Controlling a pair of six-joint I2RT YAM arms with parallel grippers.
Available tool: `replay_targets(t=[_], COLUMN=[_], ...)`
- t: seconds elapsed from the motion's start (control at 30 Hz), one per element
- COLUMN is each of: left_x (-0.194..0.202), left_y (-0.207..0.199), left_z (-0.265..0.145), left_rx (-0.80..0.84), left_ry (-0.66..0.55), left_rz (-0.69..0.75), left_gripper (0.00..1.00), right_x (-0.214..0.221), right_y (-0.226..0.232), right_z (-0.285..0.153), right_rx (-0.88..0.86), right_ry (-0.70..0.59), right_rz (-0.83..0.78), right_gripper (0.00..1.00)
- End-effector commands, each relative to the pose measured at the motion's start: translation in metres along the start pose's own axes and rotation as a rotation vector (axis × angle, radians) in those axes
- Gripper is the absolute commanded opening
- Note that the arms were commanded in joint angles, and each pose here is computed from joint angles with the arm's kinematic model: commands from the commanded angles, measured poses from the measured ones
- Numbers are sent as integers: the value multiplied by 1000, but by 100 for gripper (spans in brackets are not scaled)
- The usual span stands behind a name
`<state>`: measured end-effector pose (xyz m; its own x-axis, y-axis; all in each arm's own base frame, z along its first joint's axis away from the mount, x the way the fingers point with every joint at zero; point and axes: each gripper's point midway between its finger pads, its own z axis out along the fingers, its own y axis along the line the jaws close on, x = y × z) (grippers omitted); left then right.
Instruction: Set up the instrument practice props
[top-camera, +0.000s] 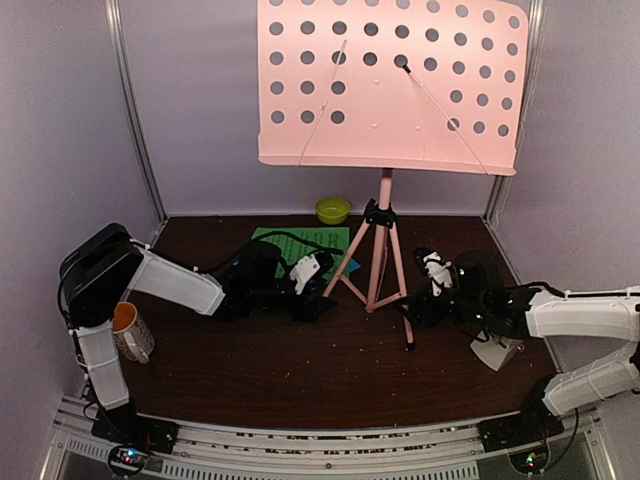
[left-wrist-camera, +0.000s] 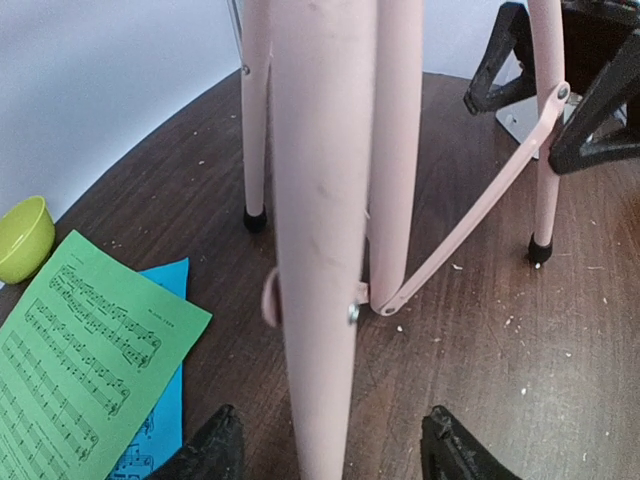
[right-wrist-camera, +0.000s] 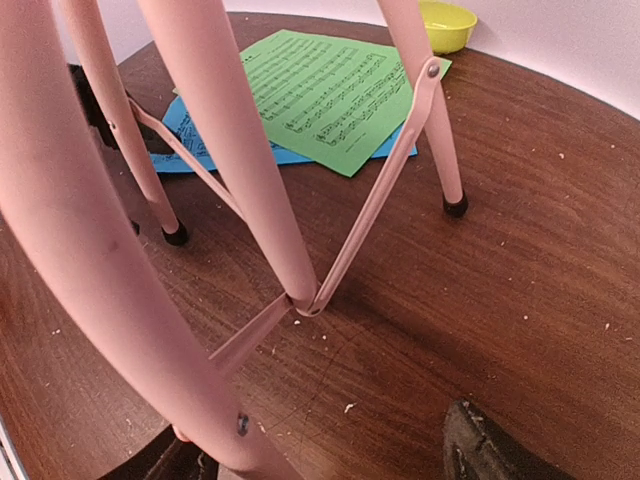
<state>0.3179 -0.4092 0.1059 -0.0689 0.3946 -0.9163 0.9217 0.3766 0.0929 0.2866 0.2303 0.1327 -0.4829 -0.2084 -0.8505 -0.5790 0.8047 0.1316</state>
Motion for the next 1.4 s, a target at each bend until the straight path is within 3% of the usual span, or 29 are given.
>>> replay_targets(t=[0.0,0.13,0.5,0.73,1.0,1.1,1.2,1.37], left_x=[-11,-11,-11,-7,-4,-3,-2,7], left_y=[3,3,1,0,-1,-1,-1,2], left_z=[7,11,14,14,12,10,9,3], left_rx=[34,47,66,72,70,70,65,54], left_ry=[-32,-35,-36,-33,-23,-17,-2,28], left_rz=[-27,-39,-65,-76,-86,-87,-93,-102], left_gripper=[61,57,40,29,8,1,0,0], right_x=[2,12,20,25,38,41,42,49], right_y=[9,9,10,10,8,4,2,-2], right_z=[6,12,28,25,23,22,19,14], right_rx=[-75,-83,-96,-98,-92,-70,-55,-30], right_ry=[-35,-28,-23,-16,20,37,45,63], right_rz=[24,28,35,36,46,52,69,116], right_gripper=[77,77,50,40,23,12,1,0])
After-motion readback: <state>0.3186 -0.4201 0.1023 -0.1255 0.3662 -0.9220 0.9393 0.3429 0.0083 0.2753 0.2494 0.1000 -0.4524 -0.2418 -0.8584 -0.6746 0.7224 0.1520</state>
